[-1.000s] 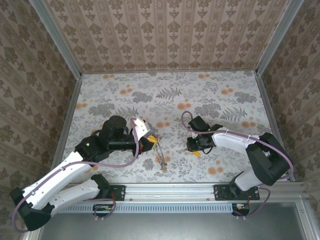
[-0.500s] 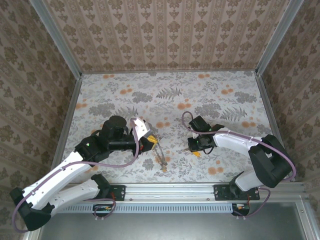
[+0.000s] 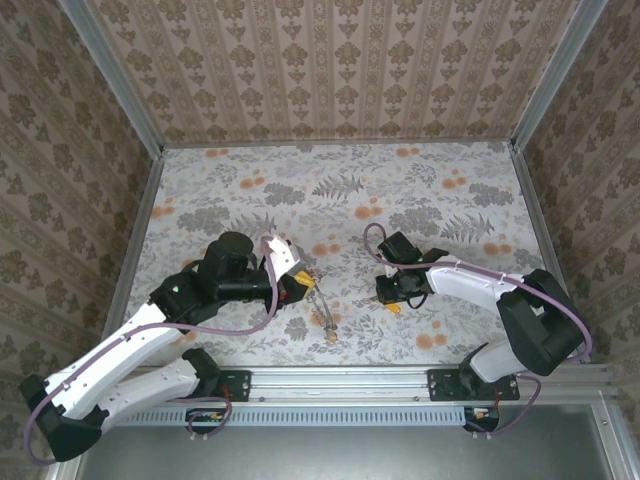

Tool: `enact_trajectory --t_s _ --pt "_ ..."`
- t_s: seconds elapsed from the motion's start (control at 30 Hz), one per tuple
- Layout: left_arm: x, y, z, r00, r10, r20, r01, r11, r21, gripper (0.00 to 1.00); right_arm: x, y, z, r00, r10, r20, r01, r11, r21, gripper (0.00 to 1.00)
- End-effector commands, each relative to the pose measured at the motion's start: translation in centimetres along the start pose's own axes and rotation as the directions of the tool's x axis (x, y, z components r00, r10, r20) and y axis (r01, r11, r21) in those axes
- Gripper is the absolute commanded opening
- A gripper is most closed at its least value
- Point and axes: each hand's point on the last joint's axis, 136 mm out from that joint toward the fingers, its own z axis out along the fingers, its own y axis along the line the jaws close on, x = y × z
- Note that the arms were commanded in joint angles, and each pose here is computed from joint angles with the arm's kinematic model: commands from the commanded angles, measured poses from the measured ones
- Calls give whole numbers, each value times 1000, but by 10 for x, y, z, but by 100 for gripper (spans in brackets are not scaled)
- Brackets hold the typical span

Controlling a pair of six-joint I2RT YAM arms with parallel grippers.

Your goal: Put the keys on the keyring

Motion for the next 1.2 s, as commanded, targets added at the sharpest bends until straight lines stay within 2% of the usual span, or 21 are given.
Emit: enact_trajectory --t_s 0.0,0.27,0.9,1.17 --pt "-12 -5 -7 999 18 48 -18 1000 4 0 3 -4 -1 1000 -20 -18 20 999 30 17" --pt "-12 -6 -10 998 28 53 -27 1000 -8 0 3 -4 0 1000 -21 -24 21 999 30 15" --pt "-14 -6 -13 997 37 63 -36 999 -19 0 3 -4 3 999 -22 -31 23 999 34 16" --pt "-12 -5 -13 998 39 56 -38 999 -24 0 3 -2 -6 1000 -26 -8 26 999 21 0"
